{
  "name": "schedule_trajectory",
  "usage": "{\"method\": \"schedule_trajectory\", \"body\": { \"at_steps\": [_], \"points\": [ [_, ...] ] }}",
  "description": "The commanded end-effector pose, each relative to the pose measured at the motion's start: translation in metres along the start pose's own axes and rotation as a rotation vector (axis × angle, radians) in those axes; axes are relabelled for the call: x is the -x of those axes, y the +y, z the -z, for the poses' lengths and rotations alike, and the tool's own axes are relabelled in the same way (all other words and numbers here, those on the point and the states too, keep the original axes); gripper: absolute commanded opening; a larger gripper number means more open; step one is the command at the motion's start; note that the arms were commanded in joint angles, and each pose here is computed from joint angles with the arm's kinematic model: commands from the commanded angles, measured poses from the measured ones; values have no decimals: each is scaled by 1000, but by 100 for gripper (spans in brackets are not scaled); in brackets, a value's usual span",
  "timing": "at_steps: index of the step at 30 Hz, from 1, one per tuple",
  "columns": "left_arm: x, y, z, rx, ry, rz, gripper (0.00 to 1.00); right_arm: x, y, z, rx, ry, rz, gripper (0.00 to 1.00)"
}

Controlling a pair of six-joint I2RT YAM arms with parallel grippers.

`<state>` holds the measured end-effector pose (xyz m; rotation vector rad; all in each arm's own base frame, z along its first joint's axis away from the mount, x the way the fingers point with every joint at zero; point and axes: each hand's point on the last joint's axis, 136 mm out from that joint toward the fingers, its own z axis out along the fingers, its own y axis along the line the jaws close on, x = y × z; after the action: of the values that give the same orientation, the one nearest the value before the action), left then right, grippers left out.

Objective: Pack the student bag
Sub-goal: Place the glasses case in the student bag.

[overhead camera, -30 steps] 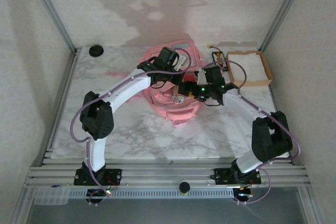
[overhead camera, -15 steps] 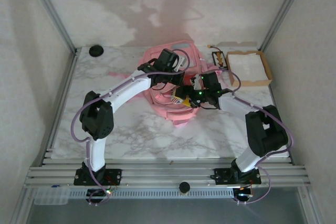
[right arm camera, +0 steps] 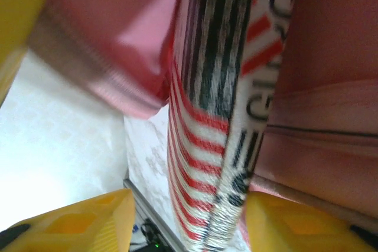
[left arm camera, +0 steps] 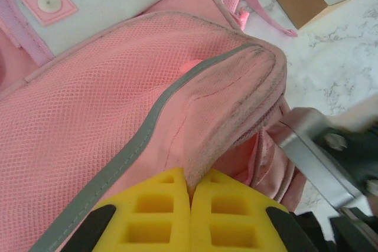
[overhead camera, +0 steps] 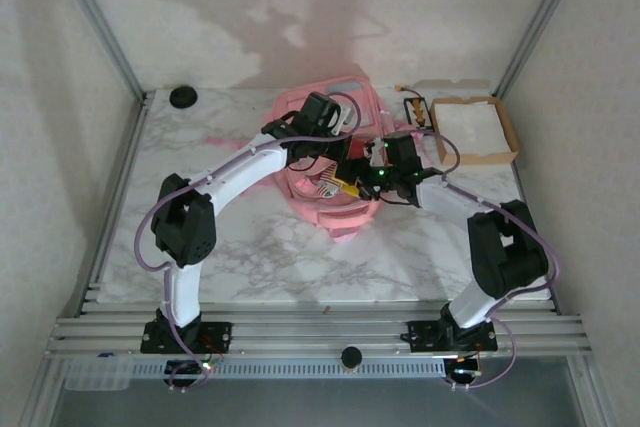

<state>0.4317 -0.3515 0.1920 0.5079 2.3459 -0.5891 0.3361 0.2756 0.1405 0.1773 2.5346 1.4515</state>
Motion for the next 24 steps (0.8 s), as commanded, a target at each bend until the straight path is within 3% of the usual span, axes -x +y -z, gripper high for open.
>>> {"method": "schedule_trajectory", "body": {
  "at_steps": [1, 8, 15, 20, 24],
  "points": [
    [39, -15, 28, -51, -136, 41, 0, 32, 9, -12, 28, -90, 8, 50],
    [41, -19, 29, -72, -142, 61, 0, 57, -1, -31, -2, -185, -15, 51],
    [43, -18, 28, -70, -151, 81, 0, 70, 0, -47, 0, -234, 1, 39],
    [47, -15, 31, -55, -161, 85, 0, 65, 17, -33, 128, -288, -3, 21],
    [44, -11, 30, -41, -149, 96, 0, 59, 23, -12, 186, -367, -51, 19]
  ]
}}
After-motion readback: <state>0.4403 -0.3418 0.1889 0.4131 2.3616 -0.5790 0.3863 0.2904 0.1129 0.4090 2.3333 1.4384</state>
